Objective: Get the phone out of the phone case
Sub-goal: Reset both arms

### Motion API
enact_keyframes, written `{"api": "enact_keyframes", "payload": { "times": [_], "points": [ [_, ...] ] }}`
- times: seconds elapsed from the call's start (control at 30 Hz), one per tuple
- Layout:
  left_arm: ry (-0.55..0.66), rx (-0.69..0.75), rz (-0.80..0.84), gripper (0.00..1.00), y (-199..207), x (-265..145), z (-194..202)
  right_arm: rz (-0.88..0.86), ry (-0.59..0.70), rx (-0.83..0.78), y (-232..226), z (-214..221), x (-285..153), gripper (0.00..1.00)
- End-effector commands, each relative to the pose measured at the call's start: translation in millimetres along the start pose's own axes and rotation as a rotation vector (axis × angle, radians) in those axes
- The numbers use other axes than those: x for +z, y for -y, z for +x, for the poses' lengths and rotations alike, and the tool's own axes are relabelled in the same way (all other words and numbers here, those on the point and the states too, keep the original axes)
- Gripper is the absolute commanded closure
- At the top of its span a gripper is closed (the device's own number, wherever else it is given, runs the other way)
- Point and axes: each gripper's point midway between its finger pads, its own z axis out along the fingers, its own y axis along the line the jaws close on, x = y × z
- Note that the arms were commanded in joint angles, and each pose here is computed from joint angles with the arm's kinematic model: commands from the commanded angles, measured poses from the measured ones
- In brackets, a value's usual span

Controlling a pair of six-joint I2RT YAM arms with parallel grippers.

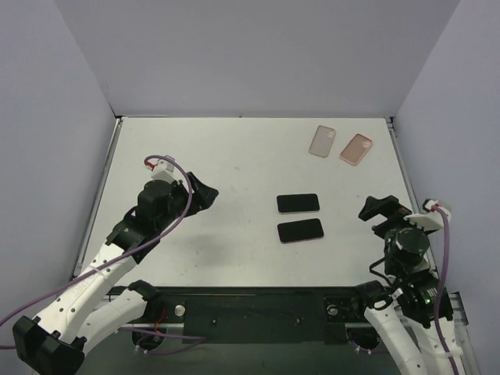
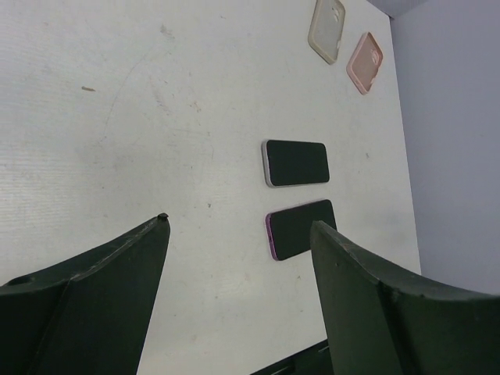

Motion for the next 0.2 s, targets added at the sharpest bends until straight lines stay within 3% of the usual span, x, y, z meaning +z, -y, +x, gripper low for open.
{"api": "enact_keyframes", "payload": {
  "times": [0.0, 0.17],
  "points": [
    [0.148, -0.002, 0.043, 0.17, 24, -16, -42, 0.025, 0.118, 0.047, 18, -23, -19, 0.01],
    [0.243, 0.007, 0.025, 0.17, 25, -40, -66, 0.032, 0.234, 0.111, 29, -48, -36, 0.01]
  ]
}}
